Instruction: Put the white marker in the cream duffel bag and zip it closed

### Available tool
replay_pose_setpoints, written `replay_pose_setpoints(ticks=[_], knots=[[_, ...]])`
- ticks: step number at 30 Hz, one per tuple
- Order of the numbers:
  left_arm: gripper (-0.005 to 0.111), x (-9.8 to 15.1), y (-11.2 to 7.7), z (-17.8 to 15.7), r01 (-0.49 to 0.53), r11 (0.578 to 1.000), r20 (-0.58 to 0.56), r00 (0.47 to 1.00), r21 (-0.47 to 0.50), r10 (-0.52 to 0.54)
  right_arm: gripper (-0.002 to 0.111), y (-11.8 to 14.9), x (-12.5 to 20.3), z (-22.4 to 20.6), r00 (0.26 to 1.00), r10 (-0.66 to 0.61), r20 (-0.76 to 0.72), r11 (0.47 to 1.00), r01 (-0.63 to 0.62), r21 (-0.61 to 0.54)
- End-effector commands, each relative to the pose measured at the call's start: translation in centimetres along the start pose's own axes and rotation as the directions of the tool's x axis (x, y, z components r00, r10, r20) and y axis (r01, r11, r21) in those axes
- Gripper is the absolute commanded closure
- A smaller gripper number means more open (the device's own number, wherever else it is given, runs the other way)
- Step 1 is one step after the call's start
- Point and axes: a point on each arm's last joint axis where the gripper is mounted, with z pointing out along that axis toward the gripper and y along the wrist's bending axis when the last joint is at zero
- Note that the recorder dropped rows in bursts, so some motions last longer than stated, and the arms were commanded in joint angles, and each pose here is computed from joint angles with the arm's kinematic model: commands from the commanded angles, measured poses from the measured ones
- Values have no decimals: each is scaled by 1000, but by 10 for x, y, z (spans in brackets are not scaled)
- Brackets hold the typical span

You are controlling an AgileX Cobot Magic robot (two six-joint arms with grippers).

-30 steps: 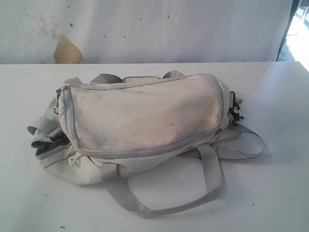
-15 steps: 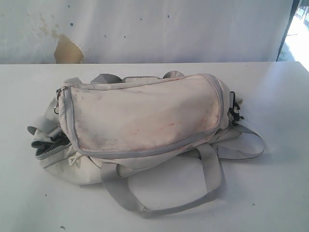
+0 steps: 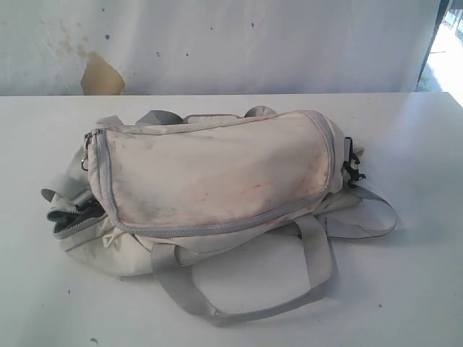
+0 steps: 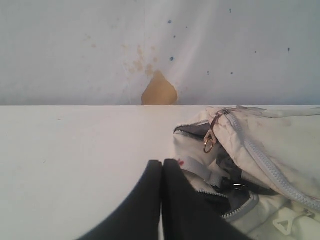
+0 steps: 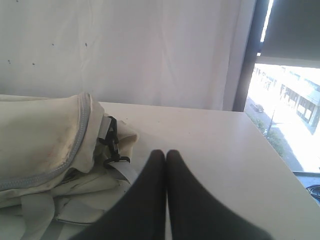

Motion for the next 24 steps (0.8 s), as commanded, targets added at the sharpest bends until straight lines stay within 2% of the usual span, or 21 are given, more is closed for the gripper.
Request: replay_pose_setpoints(ticks=[1, 24], knots=[[107, 1, 0, 0, -7, 1000, -2, 1000, 6, 7, 108, 0, 2, 0, 1000, 3, -6, 1000, -3, -4], [107, 1, 0, 0, -5, 1000, -2, 1000, 6, 5, 108, 0, 2, 0, 1000, 26, -6, 1000, -26, -4]])
